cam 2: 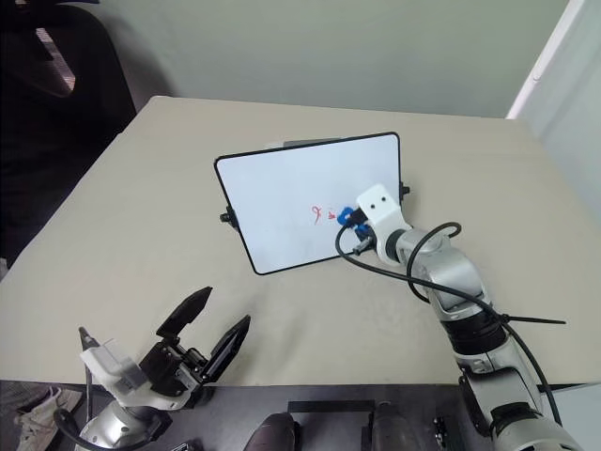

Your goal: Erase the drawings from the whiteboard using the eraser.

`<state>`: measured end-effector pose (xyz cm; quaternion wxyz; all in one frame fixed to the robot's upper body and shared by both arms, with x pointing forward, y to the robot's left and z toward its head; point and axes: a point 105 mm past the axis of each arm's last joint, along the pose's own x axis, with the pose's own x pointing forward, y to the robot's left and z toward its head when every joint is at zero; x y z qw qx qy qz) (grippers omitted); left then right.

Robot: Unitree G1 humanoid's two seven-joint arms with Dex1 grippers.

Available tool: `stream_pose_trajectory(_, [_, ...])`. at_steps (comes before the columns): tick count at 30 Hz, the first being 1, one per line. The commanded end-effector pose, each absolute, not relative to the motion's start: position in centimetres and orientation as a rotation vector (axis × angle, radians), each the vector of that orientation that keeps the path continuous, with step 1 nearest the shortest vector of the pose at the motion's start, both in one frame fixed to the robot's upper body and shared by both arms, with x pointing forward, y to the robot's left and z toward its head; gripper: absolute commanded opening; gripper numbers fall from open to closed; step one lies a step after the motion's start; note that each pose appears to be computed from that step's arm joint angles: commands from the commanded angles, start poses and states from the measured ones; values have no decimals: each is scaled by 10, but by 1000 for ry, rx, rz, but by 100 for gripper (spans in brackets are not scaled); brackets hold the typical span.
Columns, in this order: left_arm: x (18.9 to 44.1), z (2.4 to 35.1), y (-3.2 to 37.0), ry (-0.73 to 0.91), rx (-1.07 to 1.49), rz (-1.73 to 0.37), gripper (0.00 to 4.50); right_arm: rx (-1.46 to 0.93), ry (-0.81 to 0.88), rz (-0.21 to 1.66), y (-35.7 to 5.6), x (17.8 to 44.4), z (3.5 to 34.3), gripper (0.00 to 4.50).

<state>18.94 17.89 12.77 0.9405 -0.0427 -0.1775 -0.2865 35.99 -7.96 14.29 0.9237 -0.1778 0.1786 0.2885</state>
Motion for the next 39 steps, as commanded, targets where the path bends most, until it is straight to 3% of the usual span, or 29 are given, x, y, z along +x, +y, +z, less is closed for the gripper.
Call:
stream_pose_trajectory(1, [188, 135, 179, -389, -79, -587, 450, -389, 316, 587, -78, 359, 159, 42])
stream_pose_trajectory(12, [187, 135, 176, -390, -77, -589, 450, -375, 106, 608, -47, 375, 229, 42])
stream_pose_trajectory(25, [193, 133, 189, -384, -74, -550, 450, -418, 366, 674, -50, 353, 144, 42])
stream_pose_trajectory(30, [193, 133, 190, -385, -74, -549, 450, -427, 365, 677, -49, 353, 147, 42])
stream_pose_trajectory(39, [194, 136, 188, -394, -75, -553, 450, -385, 209, 536, -54, 387, 199, 42])
